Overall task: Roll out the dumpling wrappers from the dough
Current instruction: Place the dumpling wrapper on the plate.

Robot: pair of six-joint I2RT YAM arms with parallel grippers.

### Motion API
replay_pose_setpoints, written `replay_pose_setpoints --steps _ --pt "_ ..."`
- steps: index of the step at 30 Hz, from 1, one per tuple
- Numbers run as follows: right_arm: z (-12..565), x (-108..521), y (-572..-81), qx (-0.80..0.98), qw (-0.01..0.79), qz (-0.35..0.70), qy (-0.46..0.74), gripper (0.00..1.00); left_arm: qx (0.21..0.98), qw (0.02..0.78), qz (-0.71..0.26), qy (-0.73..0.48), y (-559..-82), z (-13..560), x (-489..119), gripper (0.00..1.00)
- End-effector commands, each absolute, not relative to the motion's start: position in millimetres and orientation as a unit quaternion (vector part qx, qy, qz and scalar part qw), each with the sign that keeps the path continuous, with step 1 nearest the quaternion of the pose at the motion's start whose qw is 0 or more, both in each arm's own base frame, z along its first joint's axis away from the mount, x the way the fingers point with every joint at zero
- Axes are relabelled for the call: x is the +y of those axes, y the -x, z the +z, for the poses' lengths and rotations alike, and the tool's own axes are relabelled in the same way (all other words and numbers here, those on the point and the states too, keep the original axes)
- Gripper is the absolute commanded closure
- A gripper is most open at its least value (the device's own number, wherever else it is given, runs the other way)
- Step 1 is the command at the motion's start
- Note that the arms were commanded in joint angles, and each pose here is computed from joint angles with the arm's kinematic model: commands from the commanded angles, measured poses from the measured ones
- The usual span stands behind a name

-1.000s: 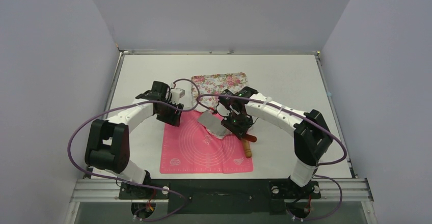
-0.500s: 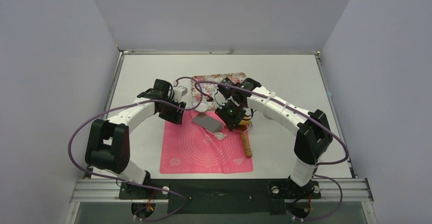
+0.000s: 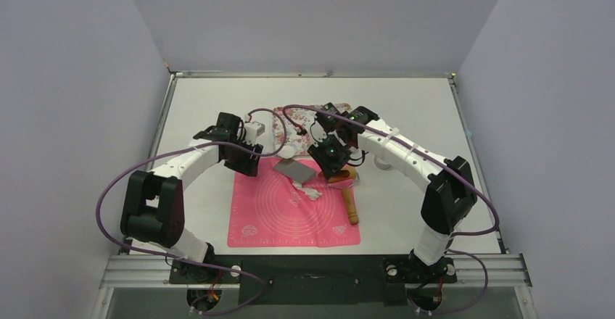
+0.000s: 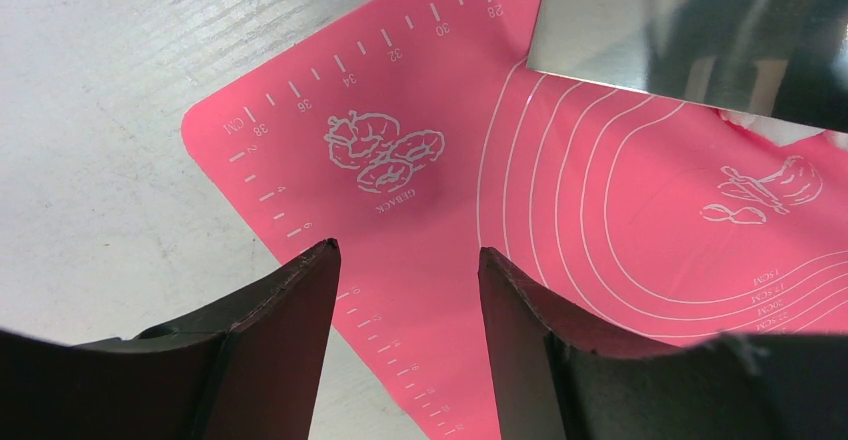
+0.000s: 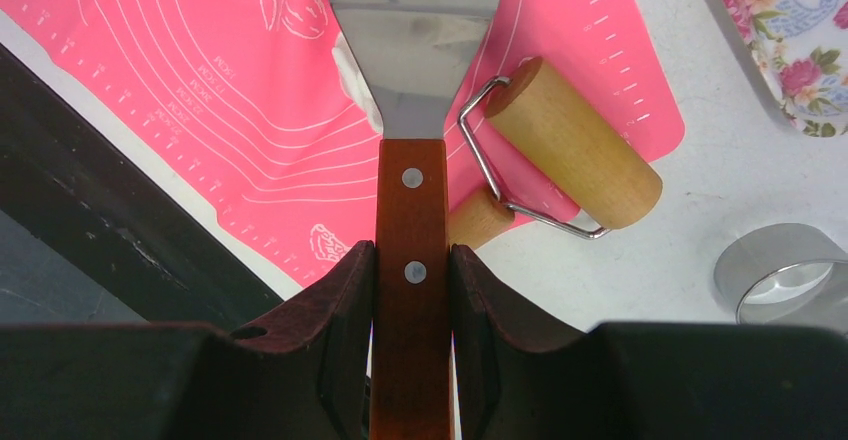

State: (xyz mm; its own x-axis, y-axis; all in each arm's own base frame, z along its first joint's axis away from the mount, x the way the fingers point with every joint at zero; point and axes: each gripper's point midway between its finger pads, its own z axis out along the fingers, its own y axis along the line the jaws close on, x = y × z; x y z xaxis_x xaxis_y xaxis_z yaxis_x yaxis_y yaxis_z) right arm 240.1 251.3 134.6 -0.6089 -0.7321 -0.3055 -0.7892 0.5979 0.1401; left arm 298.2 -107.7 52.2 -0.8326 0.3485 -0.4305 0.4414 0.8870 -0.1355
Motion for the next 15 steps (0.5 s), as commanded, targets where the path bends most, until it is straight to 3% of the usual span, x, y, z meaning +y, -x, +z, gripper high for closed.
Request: replay_pose_setpoints --steps 1,9,15 --pt "185 264 -258 0.87 0.201 0.17 0.417 1.0 0.944 0.228 -0.116 -0.207 -306 65 -107 0.49" --pt "193 265 -258 0.867 0.21 0.188 0.411 1.0 0.944 0.228 -0.115 -0.207 -306 65 -107 0.48" --pt "144 245 -232 0.877 0.142 0.169 0.427 1.0 0.945 0.223 -0.119 -0.207 -304 62 -108 0.49"
